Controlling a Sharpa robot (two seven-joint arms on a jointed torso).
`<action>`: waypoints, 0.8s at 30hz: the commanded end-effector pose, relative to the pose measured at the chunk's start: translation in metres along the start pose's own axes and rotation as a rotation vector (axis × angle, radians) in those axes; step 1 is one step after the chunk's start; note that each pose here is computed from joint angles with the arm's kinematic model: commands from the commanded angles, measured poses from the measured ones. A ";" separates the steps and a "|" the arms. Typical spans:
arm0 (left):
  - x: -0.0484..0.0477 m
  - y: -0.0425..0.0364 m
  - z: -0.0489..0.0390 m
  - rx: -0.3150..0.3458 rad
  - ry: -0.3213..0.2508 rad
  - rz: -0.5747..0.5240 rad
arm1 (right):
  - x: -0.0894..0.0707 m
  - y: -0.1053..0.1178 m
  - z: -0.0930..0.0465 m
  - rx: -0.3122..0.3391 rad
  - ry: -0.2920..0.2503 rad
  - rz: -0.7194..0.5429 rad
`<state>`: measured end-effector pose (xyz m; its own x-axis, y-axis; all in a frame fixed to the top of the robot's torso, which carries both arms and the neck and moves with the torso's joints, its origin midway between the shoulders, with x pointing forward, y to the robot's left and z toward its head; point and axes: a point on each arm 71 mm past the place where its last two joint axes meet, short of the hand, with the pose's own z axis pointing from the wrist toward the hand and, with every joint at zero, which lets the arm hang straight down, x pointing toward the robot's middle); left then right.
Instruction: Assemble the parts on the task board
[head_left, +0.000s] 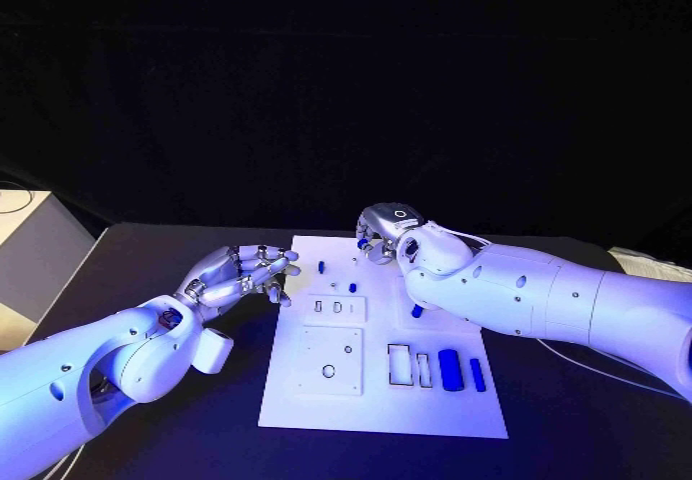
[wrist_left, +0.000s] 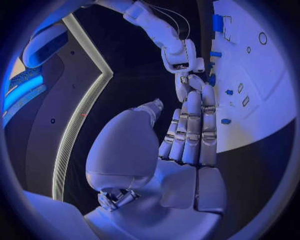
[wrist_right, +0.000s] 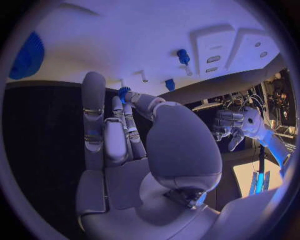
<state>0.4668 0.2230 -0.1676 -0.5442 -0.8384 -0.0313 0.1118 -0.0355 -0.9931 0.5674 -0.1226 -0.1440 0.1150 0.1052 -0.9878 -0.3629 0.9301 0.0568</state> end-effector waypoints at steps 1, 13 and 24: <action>0.0034 -0.0015 0.0008 0.009 0.026 -0.004 | -0.001 0.001 0.001 -0.010 -0.005 -0.009; 0.0040 -0.0028 0.0012 0.011 0.028 -0.005 | -0.001 -0.003 0.003 -0.001 -0.005 -0.012; 0.0056 -0.0035 0.0021 0.014 0.032 -0.007 | 0.001 -0.002 0.006 -0.006 0.010 -0.008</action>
<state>0.4664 0.2206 -0.1654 -0.5498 -0.8348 -0.0298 0.1143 -0.0399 -0.9926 0.5734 -0.1229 -0.1437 0.1178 0.0981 -0.9882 -0.3574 0.9326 0.0500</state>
